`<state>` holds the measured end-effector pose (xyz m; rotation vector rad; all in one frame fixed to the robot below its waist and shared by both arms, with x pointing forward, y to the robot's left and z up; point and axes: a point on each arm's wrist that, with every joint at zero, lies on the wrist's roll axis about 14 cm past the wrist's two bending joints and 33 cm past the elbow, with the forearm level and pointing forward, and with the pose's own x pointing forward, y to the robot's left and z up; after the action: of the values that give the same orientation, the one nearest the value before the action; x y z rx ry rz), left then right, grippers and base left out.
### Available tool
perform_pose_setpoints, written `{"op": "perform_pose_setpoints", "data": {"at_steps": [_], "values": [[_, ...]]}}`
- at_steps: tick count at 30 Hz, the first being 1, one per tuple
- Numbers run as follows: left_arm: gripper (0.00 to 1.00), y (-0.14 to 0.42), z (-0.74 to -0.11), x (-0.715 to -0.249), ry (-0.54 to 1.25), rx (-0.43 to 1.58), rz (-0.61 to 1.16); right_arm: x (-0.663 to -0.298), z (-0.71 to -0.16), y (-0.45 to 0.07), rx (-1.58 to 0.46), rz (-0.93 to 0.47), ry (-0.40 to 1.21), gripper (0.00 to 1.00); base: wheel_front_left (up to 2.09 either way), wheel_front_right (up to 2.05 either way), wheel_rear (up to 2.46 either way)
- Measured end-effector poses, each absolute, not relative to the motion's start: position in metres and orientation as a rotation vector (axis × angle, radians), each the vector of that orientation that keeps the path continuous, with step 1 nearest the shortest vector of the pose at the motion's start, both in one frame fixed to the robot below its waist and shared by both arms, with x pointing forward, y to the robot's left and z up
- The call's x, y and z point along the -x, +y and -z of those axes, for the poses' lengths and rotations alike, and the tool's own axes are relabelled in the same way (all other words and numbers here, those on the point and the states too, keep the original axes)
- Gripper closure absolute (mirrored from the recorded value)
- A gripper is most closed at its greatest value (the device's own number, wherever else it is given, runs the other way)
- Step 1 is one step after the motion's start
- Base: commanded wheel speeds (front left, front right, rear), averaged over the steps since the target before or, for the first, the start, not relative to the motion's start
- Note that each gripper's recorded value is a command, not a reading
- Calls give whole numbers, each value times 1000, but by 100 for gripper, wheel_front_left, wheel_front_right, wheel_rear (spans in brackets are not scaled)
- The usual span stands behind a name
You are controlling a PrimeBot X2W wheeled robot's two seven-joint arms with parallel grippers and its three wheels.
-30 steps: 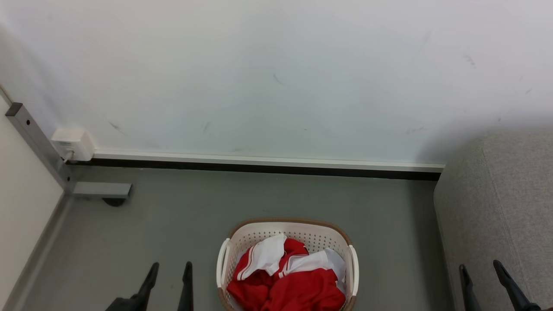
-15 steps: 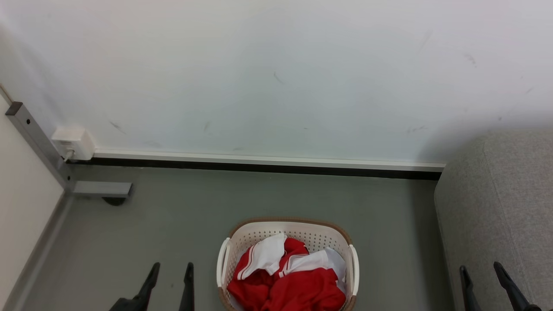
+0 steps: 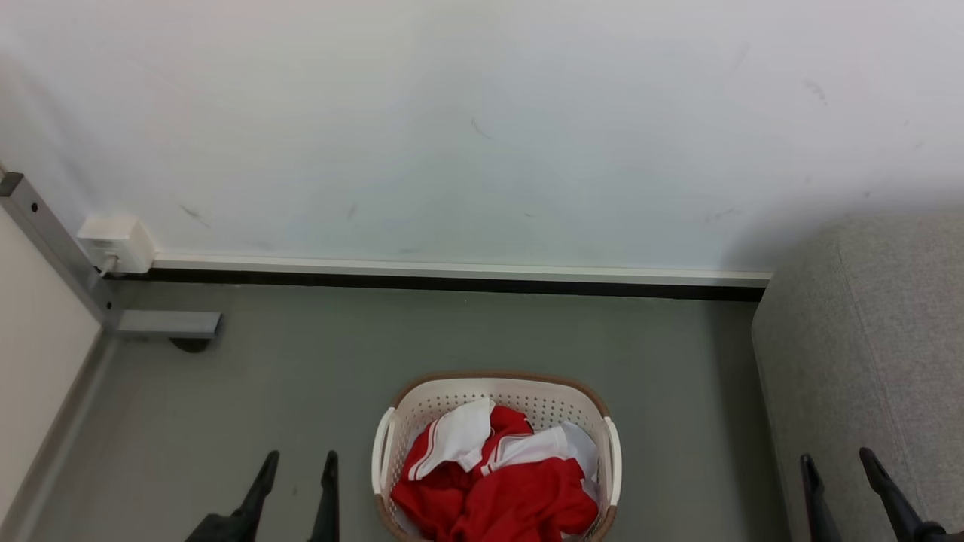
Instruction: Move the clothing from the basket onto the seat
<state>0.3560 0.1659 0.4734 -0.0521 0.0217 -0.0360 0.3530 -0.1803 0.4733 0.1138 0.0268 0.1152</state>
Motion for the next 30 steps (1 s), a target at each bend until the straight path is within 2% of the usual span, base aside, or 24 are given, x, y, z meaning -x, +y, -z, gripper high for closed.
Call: {"op": "perform_pose_setpoints", "data": {"at_steps": [8,14,25,30], "values": [[0,136,-477,-389,9,57,138,-369,-473,-188,-121,-94,25,0,0,0,0],[0,100,-454,-425,69,43,250,-391,-468,-195,-118,-79,30,0,0,0,0],[0,24,-360,-495,365,-43,485,-450,-448,-213,-101,-42,38,0,0,0,0],[0,4,-296,-504,578,-88,559,-473,-428,-218,-77,-44,60,0,0,0,0]]}}
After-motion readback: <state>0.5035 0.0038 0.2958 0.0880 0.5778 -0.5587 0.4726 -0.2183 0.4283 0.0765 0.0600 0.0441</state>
